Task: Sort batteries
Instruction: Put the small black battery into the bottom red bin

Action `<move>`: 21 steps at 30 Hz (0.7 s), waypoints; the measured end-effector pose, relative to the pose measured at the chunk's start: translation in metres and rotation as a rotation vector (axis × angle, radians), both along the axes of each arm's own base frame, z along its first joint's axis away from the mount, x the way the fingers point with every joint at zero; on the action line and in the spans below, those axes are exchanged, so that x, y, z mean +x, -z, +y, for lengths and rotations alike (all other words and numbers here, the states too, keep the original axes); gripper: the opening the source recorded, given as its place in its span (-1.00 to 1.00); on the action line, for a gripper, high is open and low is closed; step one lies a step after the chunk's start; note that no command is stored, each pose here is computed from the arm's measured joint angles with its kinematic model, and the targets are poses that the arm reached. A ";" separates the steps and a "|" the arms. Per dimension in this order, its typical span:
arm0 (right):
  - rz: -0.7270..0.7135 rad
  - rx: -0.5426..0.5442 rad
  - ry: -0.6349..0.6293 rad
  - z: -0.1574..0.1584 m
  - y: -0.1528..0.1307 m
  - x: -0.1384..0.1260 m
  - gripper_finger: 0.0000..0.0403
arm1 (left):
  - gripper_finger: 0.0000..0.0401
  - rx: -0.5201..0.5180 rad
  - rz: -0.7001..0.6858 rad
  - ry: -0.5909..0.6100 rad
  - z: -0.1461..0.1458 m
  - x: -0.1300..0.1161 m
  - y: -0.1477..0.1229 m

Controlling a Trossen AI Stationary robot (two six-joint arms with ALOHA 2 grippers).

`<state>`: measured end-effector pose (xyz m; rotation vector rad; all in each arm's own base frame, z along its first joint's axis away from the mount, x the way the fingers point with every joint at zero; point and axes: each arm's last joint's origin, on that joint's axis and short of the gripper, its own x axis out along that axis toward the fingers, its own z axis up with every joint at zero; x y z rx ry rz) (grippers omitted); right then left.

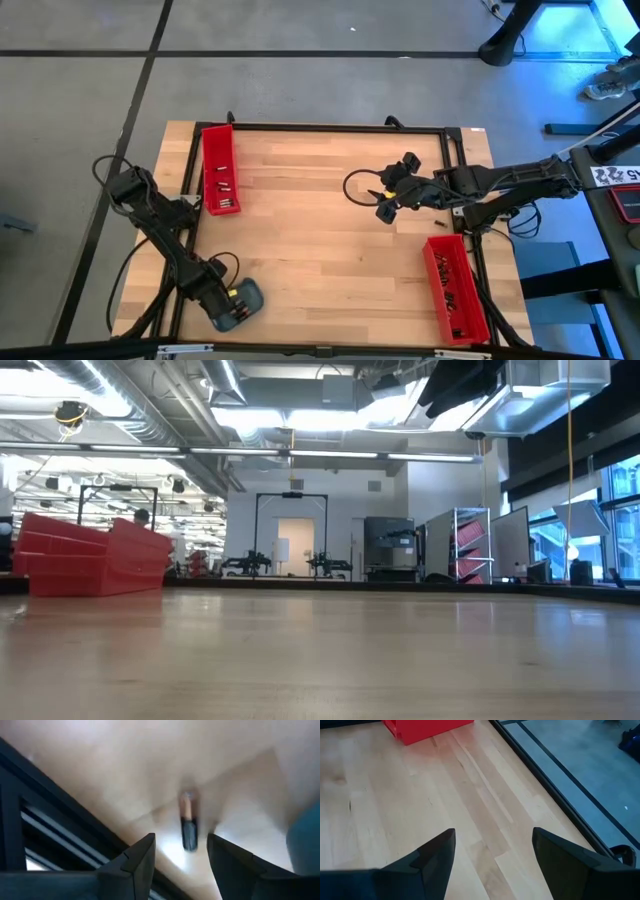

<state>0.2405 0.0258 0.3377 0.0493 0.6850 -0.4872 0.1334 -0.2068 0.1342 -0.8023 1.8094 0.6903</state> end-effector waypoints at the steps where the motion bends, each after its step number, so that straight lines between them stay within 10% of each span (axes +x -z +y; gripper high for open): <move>1: 0.001 0.001 -0.001 0.000 0.000 0.000 0.32 | -0.18 0.011 -0.002 -0.009 0.001 0.000 0.000; 21: -0.001 0.004 -0.003 0.000 0.000 0.000 0.32 | -0.92 0.045 -0.049 -0.001 0.002 0.001 0.002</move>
